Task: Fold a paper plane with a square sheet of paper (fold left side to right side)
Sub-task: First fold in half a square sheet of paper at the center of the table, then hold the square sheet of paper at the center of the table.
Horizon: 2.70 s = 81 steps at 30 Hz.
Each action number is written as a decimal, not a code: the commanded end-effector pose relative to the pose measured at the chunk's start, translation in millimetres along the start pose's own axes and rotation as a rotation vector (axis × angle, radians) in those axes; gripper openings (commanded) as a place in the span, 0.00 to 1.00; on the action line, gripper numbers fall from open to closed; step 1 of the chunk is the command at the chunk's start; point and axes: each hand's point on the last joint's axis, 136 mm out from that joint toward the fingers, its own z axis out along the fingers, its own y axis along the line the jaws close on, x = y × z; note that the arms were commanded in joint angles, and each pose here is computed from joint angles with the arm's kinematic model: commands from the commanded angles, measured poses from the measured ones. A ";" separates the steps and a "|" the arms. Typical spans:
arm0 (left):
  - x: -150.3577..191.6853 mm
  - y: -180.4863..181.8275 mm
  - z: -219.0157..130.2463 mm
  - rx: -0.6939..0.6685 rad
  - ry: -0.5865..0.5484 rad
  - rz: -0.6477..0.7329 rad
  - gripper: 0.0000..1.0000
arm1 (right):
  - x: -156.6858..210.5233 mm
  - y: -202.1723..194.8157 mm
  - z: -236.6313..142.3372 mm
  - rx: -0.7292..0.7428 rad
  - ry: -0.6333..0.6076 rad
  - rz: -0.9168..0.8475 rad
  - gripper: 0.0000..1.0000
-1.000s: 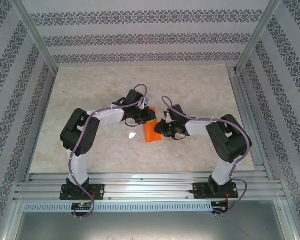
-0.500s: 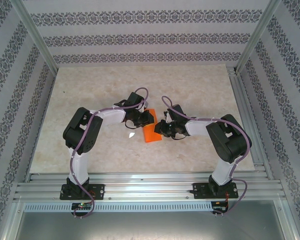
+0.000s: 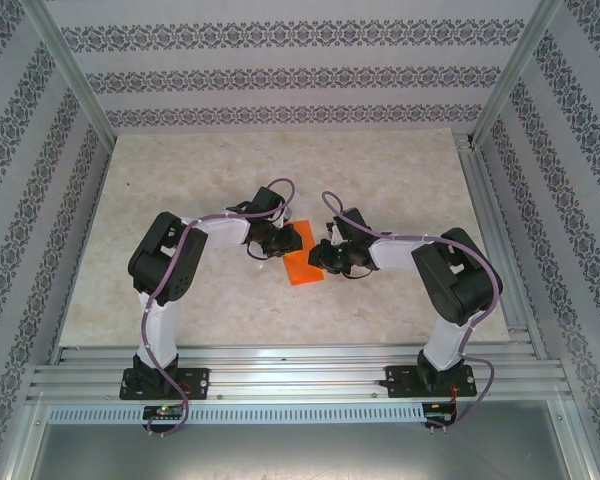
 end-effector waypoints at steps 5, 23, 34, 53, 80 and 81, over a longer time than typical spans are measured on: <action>-3.0 49.0 2.2 -0.124 0.003 -0.027 0.23 | 22.6 -39.6 8.6 0.158 0.064 0.018 0.24; -37.6 50.5 -19.8 -0.092 -0.069 -0.035 0.32 | 29.3 -54.8 7.6 0.246 0.106 -0.005 0.24; -72.8 57.9 -15.7 -0.063 -0.114 -0.043 0.32 | 31.4 -54.8 8.2 0.262 0.118 -0.019 0.24; -156.9 49.9 -47.5 0.082 -0.315 -0.071 0.40 | 32.5 -54.3 8.3 0.267 0.121 -0.019 0.24; -77.6 -17.4 -24.7 0.197 -0.185 0.126 0.23 | 25.3 -43.9 11.0 0.249 0.112 -0.032 0.24; -76.7 -12.7 -20.0 0.188 -0.176 0.117 0.23 | 25.0 -43.9 11.2 0.248 0.110 -0.033 0.24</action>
